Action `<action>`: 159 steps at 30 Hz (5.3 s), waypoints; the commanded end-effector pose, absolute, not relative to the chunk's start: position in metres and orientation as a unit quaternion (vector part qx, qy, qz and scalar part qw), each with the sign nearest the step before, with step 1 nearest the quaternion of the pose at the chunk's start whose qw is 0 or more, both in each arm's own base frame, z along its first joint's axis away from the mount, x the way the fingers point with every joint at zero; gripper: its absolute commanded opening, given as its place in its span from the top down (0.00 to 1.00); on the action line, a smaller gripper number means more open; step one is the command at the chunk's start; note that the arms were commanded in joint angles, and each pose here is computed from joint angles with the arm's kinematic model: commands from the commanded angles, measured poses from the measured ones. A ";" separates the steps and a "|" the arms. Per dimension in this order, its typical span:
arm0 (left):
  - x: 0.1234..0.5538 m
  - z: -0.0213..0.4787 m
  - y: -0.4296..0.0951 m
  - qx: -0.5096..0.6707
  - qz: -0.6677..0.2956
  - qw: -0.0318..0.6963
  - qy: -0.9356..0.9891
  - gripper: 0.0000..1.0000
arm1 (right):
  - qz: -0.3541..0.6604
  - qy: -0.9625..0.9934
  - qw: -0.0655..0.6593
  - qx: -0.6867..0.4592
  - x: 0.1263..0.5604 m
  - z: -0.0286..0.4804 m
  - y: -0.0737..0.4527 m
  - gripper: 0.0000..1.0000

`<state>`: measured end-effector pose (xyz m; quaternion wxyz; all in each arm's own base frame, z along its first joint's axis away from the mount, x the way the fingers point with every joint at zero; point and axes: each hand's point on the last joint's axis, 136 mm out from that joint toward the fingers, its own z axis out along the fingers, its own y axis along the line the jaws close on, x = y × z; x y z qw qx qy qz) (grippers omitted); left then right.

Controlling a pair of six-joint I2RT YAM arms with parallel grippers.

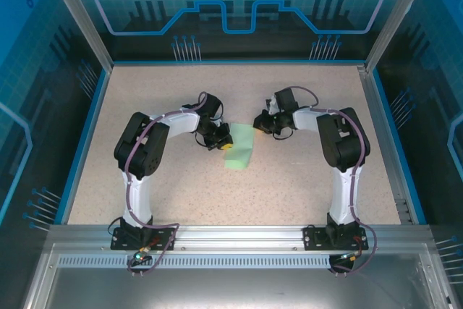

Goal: Fold a paper plane with a square sheet of paper (pick it up from the middle)
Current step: Fold the square sheet of paper in half at the center of the table.

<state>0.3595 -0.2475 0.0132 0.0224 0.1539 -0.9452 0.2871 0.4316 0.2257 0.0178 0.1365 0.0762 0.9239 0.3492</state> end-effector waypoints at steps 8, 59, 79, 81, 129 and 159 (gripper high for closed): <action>0.331 -0.031 -0.225 0.171 0.213 0.071 -0.959 0.96 | 0.360 0.924 0.129 0.025 0.395 0.050 0.275 0.89; 0.322 -0.040 -0.217 0.185 0.190 0.083 -0.961 0.97 | 0.323 0.939 0.096 0.069 0.398 -0.003 0.239 0.89; 0.320 -0.039 -0.218 0.182 0.194 0.083 -0.960 0.97 | 0.344 0.926 0.141 0.065 0.402 0.062 0.226 0.89; 0.321 -0.039 -0.218 0.183 0.194 0.082 -0.960 0.97 | 0.355 0.927 0.112 0.055 0.378 0.057 0.245 0.89; 0.323 -0.045 -0.217 0.186 0.192 0.073 -0.961 0.97 | 0.344 0.939 -0.002 -0.027 0.267 0.008 0.289 0.88; 0.326 -0.047 -0.218 0.182 0.190 0.065 -0.963 0.97 | 0.356 0.932 0.069 0.012 0.321 0.016 0.284 0.91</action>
